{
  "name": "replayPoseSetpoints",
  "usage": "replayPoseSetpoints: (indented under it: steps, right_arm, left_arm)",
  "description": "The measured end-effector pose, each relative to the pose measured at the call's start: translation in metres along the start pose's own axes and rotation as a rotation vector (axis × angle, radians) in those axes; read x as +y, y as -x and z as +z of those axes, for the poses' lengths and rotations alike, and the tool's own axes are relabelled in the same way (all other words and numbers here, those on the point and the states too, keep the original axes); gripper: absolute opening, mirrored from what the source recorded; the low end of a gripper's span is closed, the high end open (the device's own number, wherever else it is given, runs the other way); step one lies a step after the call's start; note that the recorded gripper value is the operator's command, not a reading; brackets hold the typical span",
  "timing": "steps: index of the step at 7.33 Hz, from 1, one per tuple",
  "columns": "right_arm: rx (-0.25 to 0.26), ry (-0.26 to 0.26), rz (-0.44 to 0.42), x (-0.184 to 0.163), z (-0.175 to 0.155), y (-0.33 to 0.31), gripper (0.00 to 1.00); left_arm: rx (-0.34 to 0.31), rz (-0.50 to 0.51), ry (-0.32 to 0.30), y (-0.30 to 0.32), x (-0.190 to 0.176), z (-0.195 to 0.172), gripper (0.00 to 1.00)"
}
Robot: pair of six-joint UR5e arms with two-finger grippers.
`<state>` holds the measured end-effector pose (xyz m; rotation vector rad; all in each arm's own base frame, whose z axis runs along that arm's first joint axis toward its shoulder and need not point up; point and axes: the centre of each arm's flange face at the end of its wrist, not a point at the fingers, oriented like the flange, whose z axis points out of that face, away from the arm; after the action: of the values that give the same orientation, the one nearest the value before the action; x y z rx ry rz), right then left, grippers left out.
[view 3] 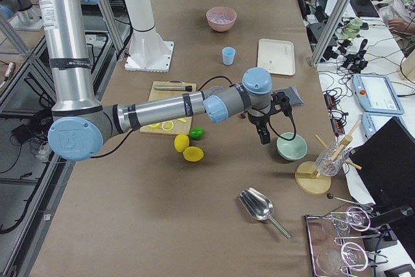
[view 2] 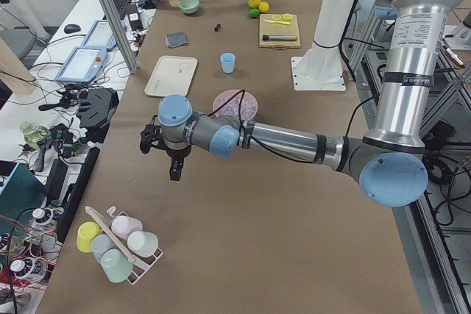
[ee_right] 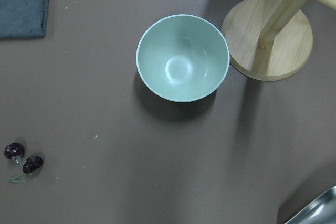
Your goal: Put ice and cherries in cup
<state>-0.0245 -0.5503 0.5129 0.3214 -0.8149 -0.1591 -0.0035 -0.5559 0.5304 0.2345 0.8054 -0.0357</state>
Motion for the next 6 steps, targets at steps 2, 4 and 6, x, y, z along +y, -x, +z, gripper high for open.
replayPoseSetpoints:
  steps: [2, 4, 6]
  right_arm:
    - [-0.002, -0.003, -0.001, -0.003, -0.001, 0.003, 0.99]
    - [-0.002, 0.001, 0.0, -0.002, 0.002, 0.004, 0.99]
    - [0.0, 0.007, 0.004, -0.001, 0.005, 0.001, 0.99]
  left_arm:
    - [-0.059, -0.016, -0.01, -0.034, -0.005, -0.003, 0.98]
    - [0.044, -0.02, 0.024, -0.095, -0.007, -0.023, 0.98]
    - [0.124, 0.065, 0.05, -0.153, 0.015, -0.03, 0.97]
